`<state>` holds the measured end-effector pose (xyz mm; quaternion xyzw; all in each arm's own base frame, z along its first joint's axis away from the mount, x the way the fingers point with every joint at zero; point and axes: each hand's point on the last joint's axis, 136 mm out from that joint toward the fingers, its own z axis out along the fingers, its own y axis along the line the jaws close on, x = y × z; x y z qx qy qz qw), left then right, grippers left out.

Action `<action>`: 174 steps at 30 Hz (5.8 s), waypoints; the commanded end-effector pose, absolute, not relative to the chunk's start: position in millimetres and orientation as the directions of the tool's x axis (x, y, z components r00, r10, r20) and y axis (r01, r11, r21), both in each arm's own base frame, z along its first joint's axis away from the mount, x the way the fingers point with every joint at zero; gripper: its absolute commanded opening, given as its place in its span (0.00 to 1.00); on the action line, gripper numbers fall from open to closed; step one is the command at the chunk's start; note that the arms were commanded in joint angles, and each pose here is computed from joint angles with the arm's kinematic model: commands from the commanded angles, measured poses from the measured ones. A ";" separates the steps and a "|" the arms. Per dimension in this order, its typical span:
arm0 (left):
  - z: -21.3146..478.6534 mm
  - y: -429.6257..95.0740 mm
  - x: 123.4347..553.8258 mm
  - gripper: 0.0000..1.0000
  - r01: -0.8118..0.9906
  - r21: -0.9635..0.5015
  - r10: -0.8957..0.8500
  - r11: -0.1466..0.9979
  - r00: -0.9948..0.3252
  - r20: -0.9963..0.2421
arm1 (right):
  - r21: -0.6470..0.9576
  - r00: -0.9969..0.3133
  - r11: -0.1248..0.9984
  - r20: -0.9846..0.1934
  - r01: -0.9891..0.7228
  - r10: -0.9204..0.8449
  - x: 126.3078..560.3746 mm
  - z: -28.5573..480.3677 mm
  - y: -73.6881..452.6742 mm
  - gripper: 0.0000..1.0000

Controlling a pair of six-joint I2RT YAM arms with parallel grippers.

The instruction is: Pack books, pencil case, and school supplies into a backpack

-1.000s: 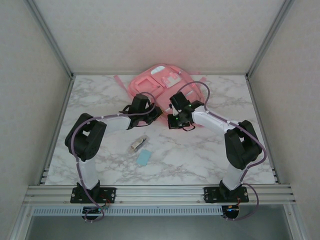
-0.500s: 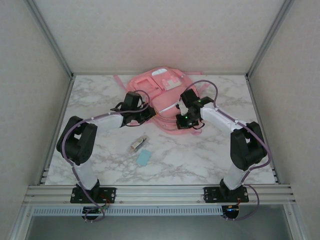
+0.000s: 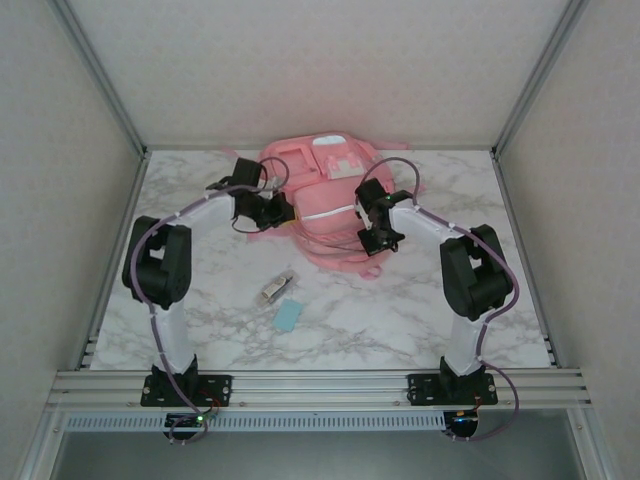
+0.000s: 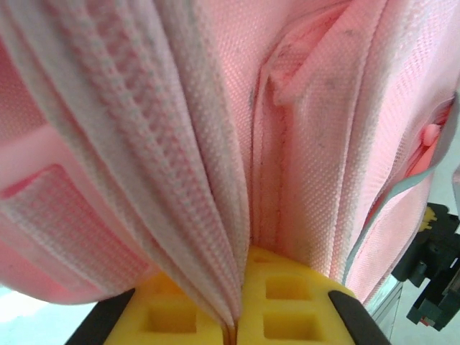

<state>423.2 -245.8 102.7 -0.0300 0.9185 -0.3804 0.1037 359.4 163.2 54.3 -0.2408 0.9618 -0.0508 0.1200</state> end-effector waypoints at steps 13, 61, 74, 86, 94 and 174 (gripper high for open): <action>137.7 -163.3 489.1 0.64 -0.140 -0.642 -0.398 0.754 -0.875 -0.277 | -0.128 -0.620 0.690 -0.346 -0.713 -0.704 353.1 83.4 229.2 0.00; 76.5 -228.6 349.3 0.00 -0.360 -0.626 -0.595 0.692 -0.776 -0.212 | -0.097 -0.555 0.600 -0.287 -0.794 -0.781 340.7 71.8 174.1 0.00; 85.9 -207.6 336.4 0.00 -0.265 -0.586 -0.462 0.766 -0.860 -0.215 | -0.348 -0.463 0.549 -0.304 -0.760 -0.833 428.5 84.7 133.9 0.00; 96.6 -209.9 322.5 0.00 -0.185 -0.586 -0.374 0.789 -0.901 -0.219 | -0.484 -0.439 0.560 -0.349 -0.672 -0.828 541.4 84.1 124.4 0.00; 98.5 -206.1 314.0 0.00 -0.172 -0.578 -0.353 0.798 -0.910 -0.218 | -0.500 -0.504 0.651 -0.413 -0.570 -0.759 577.6 96.6 113.1 0.00; 121.5 -199.9 393.8 0.00 -0.193 -0.625 -0.526 0.756 -0.748 -0.405 | 0.360 -0.859 0.871 -0.497 -0.335 -0.124 348.9 127.1 254.4 0.50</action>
